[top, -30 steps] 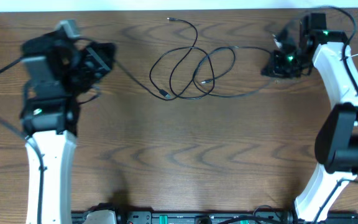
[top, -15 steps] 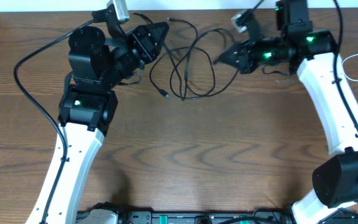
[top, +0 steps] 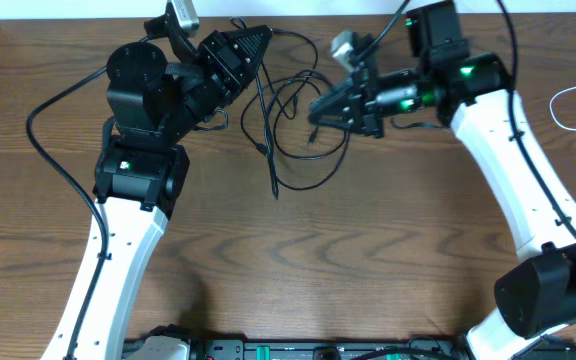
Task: Untangle cables
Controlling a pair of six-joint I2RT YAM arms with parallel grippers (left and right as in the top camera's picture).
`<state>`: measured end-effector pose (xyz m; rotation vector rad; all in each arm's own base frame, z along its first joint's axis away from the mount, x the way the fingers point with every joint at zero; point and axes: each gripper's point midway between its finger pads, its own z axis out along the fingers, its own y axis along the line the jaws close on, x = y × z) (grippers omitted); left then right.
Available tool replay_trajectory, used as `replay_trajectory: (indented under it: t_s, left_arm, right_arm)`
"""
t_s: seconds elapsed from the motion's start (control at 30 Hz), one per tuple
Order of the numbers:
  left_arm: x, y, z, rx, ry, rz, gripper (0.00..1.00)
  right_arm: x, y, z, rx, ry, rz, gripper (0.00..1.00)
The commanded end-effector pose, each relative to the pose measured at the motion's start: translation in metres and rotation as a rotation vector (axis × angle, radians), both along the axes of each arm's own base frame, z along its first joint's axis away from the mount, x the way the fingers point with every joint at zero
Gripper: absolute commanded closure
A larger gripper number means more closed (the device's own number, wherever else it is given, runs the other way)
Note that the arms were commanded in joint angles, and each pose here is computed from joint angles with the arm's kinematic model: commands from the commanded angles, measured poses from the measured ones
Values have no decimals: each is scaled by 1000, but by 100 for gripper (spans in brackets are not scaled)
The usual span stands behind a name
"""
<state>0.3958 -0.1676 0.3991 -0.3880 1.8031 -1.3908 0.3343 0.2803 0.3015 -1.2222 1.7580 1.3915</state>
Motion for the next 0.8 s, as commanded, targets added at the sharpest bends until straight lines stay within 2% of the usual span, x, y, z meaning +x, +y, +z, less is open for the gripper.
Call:
replay_trajectory:
  t_s: [0.0,0.2,0.4,0.6,0.77]
  left_arm:
    - [-6,-9,13,-63,19,-28,93]
    - [-10,-17,14,-65,17,-48,92]
    - [-6,-9,13,-58,13,-26,92]
    - [-3,-1,5,18,-16,-11,93]
    - [1,7,-27,76,90,6,93]
  right_arm:
    - [-18,20,10,56,-78,101,76]
    - [-23,37,16,81,-142,136,59]
    - [-24,37,21,102,-126,143,47]
    - [-23,35,22,105,-125,140,43]
    - [-24,35,23,113,-124,147,41]
